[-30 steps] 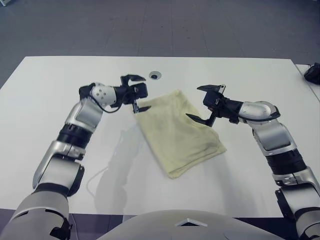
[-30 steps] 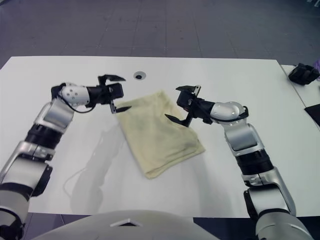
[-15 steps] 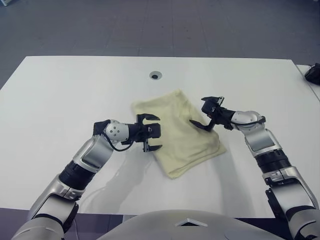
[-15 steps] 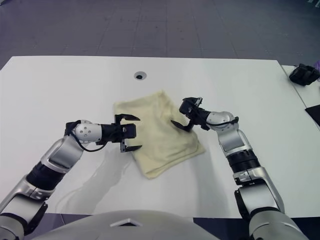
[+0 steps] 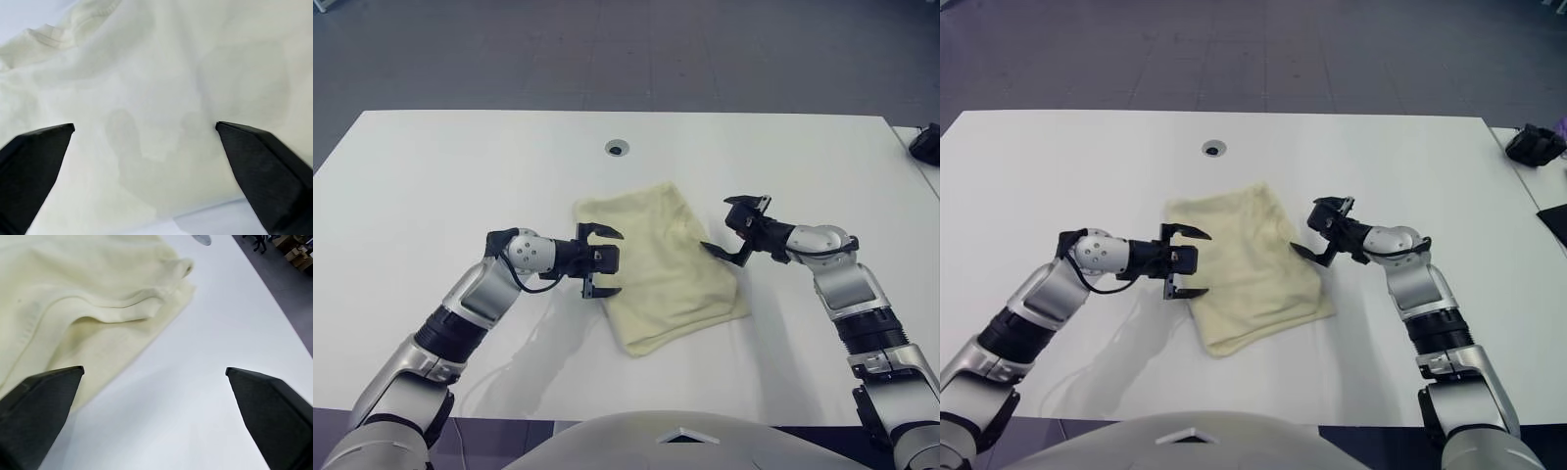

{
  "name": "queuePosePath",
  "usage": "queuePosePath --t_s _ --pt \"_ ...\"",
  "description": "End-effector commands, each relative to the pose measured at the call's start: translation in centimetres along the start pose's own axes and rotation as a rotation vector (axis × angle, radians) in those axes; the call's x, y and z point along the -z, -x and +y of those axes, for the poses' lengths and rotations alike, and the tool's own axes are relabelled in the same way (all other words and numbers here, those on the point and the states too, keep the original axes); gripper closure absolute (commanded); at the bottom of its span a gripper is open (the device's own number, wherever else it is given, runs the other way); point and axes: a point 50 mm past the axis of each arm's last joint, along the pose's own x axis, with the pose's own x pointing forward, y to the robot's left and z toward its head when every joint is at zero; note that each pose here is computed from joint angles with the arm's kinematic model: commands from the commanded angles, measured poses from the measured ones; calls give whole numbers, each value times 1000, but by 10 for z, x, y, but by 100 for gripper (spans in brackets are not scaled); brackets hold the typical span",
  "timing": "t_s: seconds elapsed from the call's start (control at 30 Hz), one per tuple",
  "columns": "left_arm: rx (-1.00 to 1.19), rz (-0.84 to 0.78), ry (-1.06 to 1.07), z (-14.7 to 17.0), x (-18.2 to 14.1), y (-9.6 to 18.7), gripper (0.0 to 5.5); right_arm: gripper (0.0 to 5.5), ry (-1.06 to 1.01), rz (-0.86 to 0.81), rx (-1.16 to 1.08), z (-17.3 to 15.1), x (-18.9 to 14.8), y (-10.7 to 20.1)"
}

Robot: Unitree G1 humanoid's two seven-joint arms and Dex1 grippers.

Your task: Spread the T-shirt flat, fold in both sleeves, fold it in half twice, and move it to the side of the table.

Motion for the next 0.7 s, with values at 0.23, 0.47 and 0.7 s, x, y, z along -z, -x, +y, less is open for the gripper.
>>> queuePosePath --t_s 0.23,0.47,0.7 --pt "63 104 -33 11 30 10 13 10 -44 -51 -36 23 -27 -34" --pt "92 86 -57 11 28 11 13 10 -85 60 -26 36 -8 -41" --pt "93 112 -49 9 34 16 13 10 -57 153 -10 28 6 -20"
